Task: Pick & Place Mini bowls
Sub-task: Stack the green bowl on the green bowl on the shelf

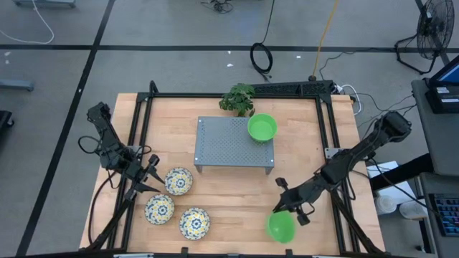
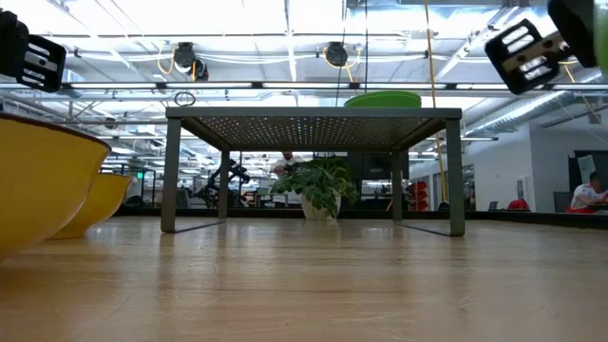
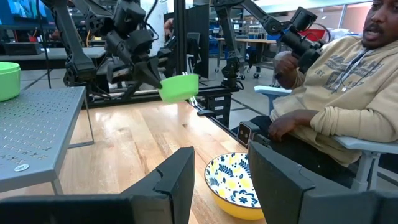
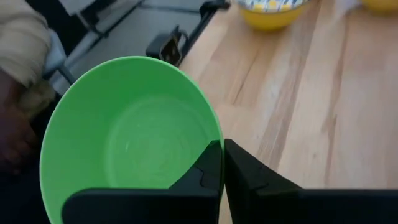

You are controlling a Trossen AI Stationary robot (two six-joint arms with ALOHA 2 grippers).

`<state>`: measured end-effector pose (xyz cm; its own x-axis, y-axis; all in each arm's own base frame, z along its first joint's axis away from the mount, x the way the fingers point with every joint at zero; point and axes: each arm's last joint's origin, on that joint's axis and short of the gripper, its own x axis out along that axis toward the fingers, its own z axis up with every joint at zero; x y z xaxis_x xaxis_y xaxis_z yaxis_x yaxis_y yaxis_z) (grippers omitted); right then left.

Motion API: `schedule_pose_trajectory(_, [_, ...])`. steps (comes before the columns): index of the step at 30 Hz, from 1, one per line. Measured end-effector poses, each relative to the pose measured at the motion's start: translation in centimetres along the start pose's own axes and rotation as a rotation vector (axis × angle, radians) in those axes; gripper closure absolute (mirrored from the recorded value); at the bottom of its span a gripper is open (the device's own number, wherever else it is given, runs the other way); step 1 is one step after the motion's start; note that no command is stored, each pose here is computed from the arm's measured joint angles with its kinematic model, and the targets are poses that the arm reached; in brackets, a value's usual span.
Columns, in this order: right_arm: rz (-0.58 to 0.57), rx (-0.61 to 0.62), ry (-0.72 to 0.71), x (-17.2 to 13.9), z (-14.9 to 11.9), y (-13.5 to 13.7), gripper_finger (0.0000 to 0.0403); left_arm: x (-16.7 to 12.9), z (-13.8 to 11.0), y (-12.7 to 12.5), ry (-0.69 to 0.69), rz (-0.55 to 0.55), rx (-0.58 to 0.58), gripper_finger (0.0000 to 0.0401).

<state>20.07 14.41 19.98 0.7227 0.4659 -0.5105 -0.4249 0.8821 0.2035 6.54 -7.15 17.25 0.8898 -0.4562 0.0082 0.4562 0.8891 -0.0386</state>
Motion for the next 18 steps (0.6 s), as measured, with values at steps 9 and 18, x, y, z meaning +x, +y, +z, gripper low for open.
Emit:
schedule_pose_trajectory(9, [-0.018,-0.010,-0.105,-1.2,1.5,-0.9,0.0402,0.0,0.0,0.0,0.001,0.000,0.000,0.0249])
schedule_pose_trajectory(18, [-0.039,-0.057,-0.221,-2.4,2.9,-1.6,0.0402,0.0,0.0,0.0,0.001,0.000,0.001,0.0249])
